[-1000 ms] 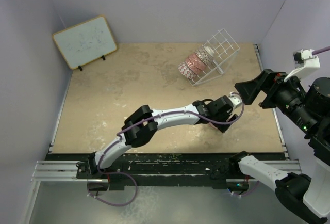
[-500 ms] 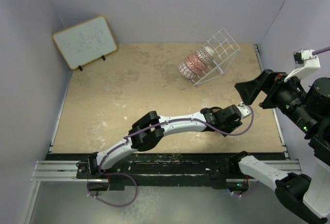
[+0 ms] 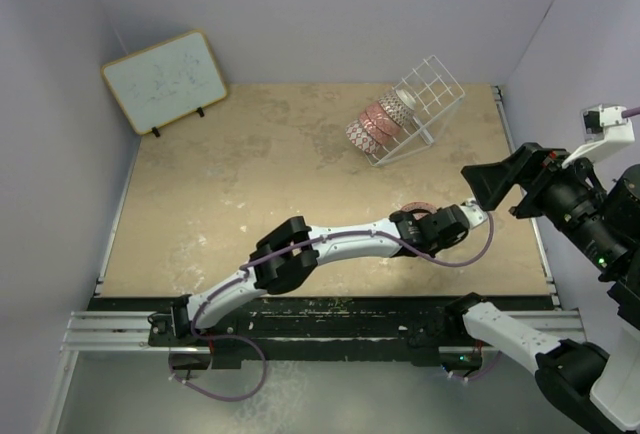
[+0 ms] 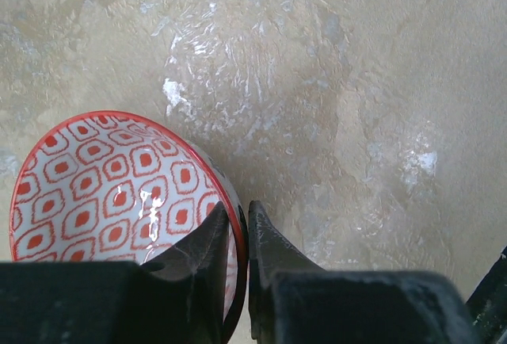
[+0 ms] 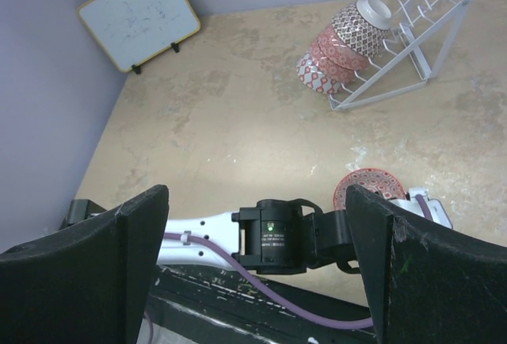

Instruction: Load the bowls into the dish rack

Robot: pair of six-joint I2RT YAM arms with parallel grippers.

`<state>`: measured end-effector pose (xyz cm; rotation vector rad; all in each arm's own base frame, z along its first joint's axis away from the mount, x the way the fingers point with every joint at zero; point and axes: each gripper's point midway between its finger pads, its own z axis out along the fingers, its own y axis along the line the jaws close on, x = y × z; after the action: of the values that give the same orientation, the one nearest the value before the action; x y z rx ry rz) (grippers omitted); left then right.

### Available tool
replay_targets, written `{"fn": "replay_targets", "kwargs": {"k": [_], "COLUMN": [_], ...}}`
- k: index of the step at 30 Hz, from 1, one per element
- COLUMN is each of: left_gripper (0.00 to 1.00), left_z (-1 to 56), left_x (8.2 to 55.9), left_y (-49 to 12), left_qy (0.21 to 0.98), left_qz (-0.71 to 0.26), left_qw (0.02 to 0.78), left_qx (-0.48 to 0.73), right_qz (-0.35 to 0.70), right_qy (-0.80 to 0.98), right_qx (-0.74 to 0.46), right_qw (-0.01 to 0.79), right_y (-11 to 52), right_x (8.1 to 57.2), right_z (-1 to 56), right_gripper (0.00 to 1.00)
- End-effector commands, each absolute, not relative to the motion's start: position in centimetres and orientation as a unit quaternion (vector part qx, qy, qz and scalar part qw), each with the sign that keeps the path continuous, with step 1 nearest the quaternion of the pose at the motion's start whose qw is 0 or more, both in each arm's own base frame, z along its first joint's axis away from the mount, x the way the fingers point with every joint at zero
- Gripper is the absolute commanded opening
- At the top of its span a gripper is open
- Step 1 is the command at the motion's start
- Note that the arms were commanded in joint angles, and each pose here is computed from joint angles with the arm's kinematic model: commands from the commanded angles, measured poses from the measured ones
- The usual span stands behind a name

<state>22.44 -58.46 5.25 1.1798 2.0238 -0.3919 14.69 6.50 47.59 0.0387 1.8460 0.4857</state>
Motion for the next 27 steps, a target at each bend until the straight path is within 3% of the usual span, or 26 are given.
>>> {"fn": "replay_targets", "kwargs": {"k": [1,5,11,18,27], "left_gripper": [0.12,0.00,0.00,0.00,0.00], "left_z": [9.6,11.6,15.5,25.0,36.5], "left_x": [22.2,21.5,22.4,27.9,35.6], "left_y": [-58.5,-59.0,-59.6,-57.7,-54.0], "left_qy": [0.783,0.780,0.782,0.748,0.626], "left_qz": [-0.171,-0.209,-0.327,-0.468,-0.682], "left_qw": [0.394,0.391,0.365,0.378,0.355], "left_qx": [0.450,0.442,0.386,0.279,0.133], "right_qz": [0.216,0.216,0.215,0.213,0.203], "right_qy": [0.779,0.778,0.778,0.780,0.784], "right_qx": [0.021,0.023,0.028,0.028,0.018], "right_qw": [0.588,0.589,0.589,0.587,0.586], "right_y": [6.7,6.6,6.3,6.3,6.5], "right_x": [15.1,15.0,14.6,14.6,15.4], "right_z": [48.4,48.4,48.4,48.5,48.9], "right_gripper": [0.94,0.94,0.94,0.94,0.94]}}
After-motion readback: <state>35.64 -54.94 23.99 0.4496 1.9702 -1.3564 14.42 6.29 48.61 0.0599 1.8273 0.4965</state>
